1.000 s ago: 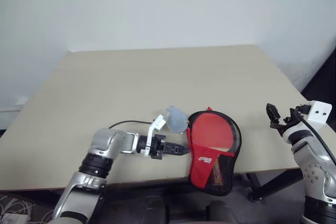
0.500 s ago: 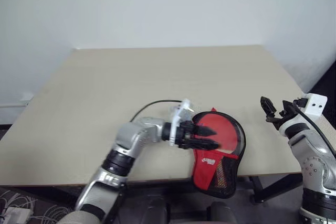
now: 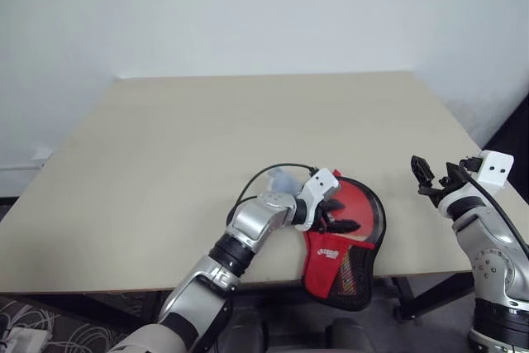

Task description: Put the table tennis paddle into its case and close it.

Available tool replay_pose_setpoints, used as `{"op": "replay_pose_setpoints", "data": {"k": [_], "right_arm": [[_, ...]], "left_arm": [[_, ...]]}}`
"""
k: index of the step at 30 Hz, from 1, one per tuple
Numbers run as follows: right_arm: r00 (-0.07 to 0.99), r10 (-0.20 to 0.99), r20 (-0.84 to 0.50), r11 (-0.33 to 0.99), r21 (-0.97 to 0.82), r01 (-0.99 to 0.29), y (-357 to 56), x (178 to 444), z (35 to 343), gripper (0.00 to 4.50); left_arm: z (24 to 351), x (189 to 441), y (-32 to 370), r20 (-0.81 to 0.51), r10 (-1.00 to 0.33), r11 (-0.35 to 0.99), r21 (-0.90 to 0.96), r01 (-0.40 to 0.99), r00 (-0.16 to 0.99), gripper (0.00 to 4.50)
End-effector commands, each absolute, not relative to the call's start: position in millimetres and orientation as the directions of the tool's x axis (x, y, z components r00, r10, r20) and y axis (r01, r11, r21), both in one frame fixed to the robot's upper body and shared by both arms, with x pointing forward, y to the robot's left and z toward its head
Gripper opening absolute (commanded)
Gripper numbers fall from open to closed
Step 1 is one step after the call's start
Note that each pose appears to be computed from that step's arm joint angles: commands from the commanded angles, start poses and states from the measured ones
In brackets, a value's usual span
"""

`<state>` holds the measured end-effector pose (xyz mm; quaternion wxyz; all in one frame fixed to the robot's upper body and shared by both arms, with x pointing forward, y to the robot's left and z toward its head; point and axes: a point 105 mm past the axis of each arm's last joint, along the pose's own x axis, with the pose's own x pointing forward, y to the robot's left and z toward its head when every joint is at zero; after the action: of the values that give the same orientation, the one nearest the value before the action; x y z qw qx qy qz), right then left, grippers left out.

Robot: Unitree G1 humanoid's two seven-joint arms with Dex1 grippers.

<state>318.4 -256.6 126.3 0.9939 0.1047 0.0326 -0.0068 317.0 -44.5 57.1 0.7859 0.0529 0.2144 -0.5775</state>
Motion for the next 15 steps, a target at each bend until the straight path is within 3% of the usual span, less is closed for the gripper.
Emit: {"op": "replay_pose_setpoints", "data": {"k": [1,15], "right_arm": [[1.000,-0.025,0.007,0.980,0.197,0.023,-260.1,319.8,145.0,4.50],[0.999,-0.039,0.010,0.979,0.199,0.036,-263.8,318.8,143.8,4.50]], "left_arm": [[58.9,327.5,-38.1,-0.416,-0.856,0.378,-0.094,0.921,0.309,3.49],[46.7,340.5,-0.1,-0.513,-0.749,0.486,0.005,0.874,0.419,3.49]]}}
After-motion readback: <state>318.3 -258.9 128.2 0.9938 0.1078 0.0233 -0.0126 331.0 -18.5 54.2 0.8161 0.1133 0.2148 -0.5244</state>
